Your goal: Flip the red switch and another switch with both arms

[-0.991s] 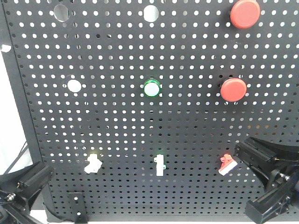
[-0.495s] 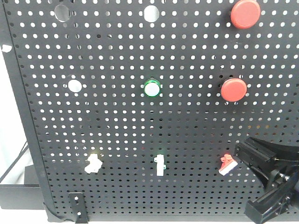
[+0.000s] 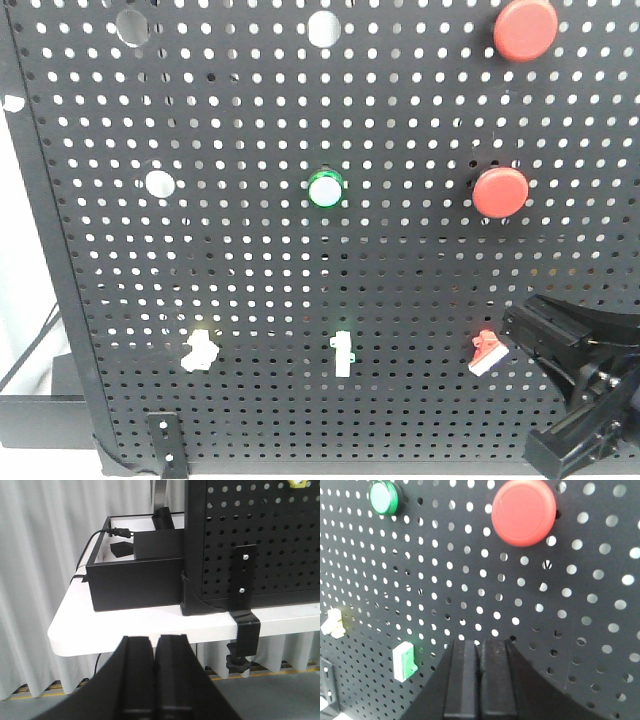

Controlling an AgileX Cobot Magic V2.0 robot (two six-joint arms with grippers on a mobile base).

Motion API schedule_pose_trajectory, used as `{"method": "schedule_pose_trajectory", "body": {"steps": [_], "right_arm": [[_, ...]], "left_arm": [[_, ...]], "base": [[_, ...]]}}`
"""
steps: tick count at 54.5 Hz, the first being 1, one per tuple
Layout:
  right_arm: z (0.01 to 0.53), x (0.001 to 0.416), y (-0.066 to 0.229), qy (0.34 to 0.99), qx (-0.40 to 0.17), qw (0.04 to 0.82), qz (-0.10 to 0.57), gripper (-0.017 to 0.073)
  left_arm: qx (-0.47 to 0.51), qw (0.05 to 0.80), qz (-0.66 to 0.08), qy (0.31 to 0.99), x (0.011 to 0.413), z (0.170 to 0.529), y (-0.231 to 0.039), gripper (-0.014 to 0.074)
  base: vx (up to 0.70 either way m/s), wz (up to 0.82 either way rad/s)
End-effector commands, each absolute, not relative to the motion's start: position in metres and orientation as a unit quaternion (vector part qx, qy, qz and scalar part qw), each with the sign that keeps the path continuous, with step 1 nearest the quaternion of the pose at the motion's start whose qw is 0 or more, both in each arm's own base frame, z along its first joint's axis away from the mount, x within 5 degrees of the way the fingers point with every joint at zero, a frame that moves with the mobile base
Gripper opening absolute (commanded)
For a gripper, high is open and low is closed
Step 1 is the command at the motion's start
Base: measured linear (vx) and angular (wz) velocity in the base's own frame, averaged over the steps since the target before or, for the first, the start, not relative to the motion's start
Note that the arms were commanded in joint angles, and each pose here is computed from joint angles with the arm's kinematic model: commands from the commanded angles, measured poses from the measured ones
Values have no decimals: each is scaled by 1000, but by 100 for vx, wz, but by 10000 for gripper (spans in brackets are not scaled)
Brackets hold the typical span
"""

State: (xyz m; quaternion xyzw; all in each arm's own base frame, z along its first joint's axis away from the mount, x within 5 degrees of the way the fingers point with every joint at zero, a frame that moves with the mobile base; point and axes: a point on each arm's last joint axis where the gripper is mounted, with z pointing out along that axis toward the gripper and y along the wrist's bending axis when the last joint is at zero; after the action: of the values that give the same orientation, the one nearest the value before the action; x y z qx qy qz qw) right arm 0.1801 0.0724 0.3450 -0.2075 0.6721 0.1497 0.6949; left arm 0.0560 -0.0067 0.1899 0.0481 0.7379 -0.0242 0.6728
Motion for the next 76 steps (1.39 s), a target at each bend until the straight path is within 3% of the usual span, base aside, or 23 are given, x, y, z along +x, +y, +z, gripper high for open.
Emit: {"method": "schedule_pose_trajectory", "body": {"steps": [1, 42, 52, 65, 76], "right_arm": [[361, 177, 74, 643, -212, 718, 162, -9], [360, 178, 72, 650, -204, 715, 156, -9], [348, 141, 42, 670, -167, 721, 50, -9], [293, 64, 3, 642, -57, 764, -36, -9], [241, 47, -6, 644, 0, 759, -95, -9]], "left_arm": [[41, 699, -20, 713, 56, 191, -5, 2], [42, 699, -20, 713, 56, 191, -5, 2], [42, 699, -20, 713, 56, 191, -5, 2], [42, 699, -20, 713, 56, 191, -5, 2], [42, 699, -20, 714, 56, 191, -5, 2]], "base": [[0, 0], [0, 0], [0, 0], [0, 0], [0, 0]]}}
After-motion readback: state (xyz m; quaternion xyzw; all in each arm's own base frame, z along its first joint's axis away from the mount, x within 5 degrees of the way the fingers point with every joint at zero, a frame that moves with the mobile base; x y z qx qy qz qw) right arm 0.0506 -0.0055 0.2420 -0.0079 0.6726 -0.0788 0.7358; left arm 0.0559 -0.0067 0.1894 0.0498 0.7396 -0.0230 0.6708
